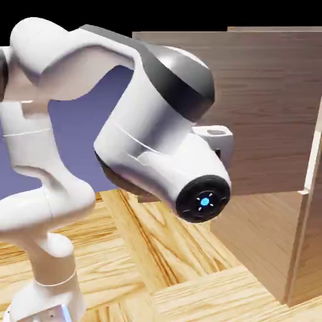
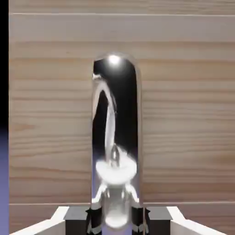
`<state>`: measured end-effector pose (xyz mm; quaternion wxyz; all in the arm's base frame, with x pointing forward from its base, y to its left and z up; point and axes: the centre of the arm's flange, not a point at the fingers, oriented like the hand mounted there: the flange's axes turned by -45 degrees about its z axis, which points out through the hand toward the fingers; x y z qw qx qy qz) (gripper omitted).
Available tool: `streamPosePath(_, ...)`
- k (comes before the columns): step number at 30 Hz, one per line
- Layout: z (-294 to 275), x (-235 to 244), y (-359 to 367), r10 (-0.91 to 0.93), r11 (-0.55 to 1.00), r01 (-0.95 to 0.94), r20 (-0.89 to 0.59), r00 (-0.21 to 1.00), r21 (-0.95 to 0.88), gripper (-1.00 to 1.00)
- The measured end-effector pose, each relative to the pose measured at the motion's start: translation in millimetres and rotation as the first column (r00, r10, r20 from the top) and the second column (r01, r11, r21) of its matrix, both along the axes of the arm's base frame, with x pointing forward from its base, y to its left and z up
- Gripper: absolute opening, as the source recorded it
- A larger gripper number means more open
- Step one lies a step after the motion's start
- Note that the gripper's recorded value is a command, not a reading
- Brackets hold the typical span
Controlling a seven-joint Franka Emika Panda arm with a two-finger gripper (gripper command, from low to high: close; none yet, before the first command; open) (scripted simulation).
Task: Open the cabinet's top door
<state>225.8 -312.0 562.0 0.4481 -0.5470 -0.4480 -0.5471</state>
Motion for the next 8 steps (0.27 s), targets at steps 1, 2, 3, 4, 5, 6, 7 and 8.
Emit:
streamPosePath(1, 0, 2, -8, 0.021, 1.000, -0.021, 0.000, 1.000, 0.000, -1.00)
streamPosePath(2, 0, 3, -15, 0.042, 0.999, -0.042, 0.000, 0.999, 0.000, -1.00)
streamPosePath(3, 0, 5, -23, 0.062, 0.998, -0.062, 0.000, 0.998, 0.000, -1.00)
streamPosePath(4, 0, 7, -30, 0.082, 0.997, -0.082, 0.000, 0.997, 0.000, -1.00)
streamPosePath(5, 0, 9, -37, 0.102, 0.995, -0.102, 0.000, 0.995, 0.000, -1.00)
streamPosePath(6, 0, 12, -44, 0.121, 0.993, -0.121, 0.000, 0.993, 0.000, -1.00)
streamPosePath(7, 0, 14, -51, 0.140, 0.990, -0.140, 0.000, 0.990, 0.000, -1.00)
streamPosePath(8, 0, 15, -54, 0.150, 0.989, -0.150, 0.000, 0.989, 0.000, 1.00)
